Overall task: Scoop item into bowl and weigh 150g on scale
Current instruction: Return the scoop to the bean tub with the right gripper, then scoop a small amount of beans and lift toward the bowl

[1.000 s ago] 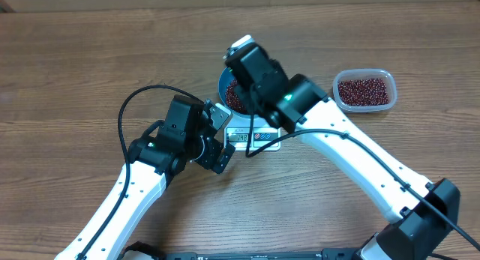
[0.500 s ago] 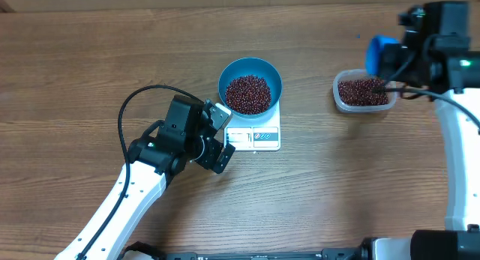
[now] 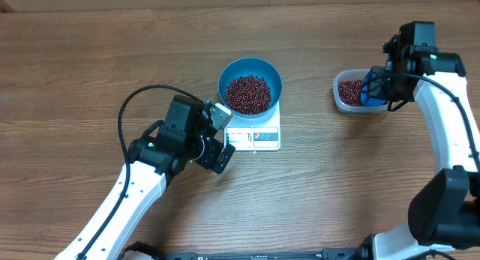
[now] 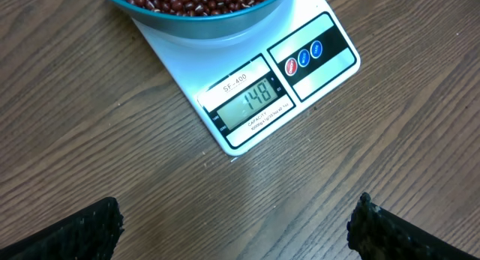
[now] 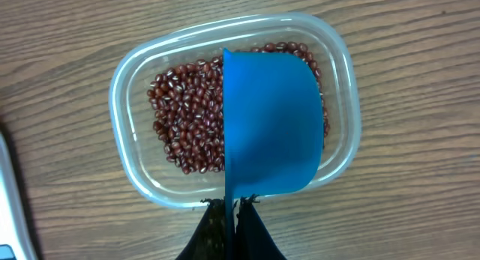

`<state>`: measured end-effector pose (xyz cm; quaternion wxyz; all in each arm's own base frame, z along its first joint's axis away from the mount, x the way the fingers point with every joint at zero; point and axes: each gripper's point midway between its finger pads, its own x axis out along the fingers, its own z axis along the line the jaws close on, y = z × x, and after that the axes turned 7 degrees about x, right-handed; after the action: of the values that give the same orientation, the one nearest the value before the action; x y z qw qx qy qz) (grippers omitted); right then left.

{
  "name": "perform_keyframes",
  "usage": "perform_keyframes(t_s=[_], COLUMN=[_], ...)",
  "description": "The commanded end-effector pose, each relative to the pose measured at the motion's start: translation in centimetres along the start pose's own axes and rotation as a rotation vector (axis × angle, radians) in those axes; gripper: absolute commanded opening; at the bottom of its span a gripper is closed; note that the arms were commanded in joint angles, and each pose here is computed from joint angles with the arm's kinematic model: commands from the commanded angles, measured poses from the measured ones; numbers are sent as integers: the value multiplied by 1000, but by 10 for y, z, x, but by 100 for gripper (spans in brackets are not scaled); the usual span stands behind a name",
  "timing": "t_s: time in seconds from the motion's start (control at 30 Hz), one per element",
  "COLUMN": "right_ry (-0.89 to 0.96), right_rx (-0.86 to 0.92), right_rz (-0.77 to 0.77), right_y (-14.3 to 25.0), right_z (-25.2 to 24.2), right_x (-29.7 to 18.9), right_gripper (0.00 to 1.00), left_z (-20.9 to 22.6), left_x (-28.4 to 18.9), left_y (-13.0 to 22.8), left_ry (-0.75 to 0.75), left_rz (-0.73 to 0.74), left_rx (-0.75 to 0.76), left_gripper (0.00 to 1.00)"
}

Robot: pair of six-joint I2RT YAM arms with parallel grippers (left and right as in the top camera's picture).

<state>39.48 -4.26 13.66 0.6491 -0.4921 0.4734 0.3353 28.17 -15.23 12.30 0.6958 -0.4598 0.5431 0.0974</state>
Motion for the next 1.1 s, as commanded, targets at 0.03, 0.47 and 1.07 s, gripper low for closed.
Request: perform_keyframes(t_s=[0.03,0.47,1.07], right_ry=[-16,-193,-357], right_rx=[-10,-85,22], right_rz=[16,80,11], right_y=[0,12,-16], right_z=[4,34,12], right_x=[13,18,-24], right_gripper=[4,4,4], left_z=[4,4,4], left_x=[-5,-5,-5], left_y=[-10,-10,-10], left_ry=[-15,-15,-15], left_rz=[-25,-25,-25], left_rx=[-12,-12,-12], left_gripper=[100,99,100])
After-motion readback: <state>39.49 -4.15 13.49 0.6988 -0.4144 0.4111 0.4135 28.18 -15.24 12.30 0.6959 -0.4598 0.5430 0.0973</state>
